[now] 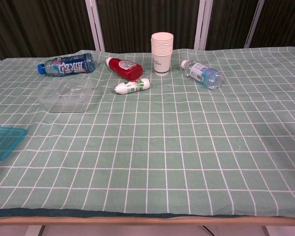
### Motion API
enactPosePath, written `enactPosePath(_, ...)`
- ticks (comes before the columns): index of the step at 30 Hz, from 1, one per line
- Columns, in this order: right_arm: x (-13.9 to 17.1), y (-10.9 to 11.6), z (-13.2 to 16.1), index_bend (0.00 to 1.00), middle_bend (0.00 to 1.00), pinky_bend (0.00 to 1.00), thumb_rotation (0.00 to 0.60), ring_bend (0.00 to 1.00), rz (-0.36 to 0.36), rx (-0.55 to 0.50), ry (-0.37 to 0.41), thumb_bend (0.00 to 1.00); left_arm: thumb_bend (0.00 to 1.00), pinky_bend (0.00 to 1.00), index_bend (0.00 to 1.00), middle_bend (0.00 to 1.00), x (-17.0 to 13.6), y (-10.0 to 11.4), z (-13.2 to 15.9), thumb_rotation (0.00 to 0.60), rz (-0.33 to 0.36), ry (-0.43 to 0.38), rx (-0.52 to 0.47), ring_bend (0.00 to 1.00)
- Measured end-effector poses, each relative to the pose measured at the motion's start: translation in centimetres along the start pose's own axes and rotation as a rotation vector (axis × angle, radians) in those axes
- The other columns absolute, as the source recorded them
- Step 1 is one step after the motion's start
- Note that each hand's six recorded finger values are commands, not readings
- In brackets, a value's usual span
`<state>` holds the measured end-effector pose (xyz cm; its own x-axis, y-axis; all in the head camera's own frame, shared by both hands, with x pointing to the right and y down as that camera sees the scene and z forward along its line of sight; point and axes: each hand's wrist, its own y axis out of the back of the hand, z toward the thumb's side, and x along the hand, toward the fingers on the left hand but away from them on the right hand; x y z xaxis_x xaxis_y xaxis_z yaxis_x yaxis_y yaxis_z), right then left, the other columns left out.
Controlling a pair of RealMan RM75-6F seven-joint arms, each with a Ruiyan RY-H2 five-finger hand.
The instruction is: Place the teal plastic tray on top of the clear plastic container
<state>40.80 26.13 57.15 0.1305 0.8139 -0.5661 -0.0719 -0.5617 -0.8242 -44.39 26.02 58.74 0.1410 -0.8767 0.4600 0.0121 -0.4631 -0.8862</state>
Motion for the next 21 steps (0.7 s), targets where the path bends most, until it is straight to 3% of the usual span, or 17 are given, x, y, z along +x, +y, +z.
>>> enactPosePath(7, 0.1, 0.2, -0.2, 0.00, 0.00, 0.00, 0.600, 0.00, -0.005, -0.011, -0.006, 0.06, 0.35, 0.00, 0.00, 0.00, 0.6, -0.8, 0.4, 0.600, -0.043, -0.026, -0.015, 0.00)
enactPosePath(12, -0.1, -0.1, -0.2, 0.00, 0.00, 0.00, 0.600, 0.00, 0.011, -0.005, -0.007, 0.06, 0.32, 0.00, 0.00, 0.00, 2.6, -1.4, 1.4, 0.600, -0.099, -0.133, -0.088, 0.00)
enactPosePath(17, -0.5, -0.4, 0.0, 0.00, 0.00, 0.00, 0.600, 0.00, 0.013, 0.005, -0.013, 0.06, 0.26, 0.00, 0.00, 0.00, 6.6, -2.5, 2.7, 0.600, -0.236, -0.290, -0.151, 0.00)
enactPosePath(21, -0.8, -0.7, 0.2, 0.00, 0.00, 0.00, 0.600, 0.00, 0.019, 0.009, -0.020, 0.06, 0.23, 0.00, 0.00, 0.00, 10.2, -3.3, 3.2, 0.600, -0.331, -0.364, -0.138, 0.00)
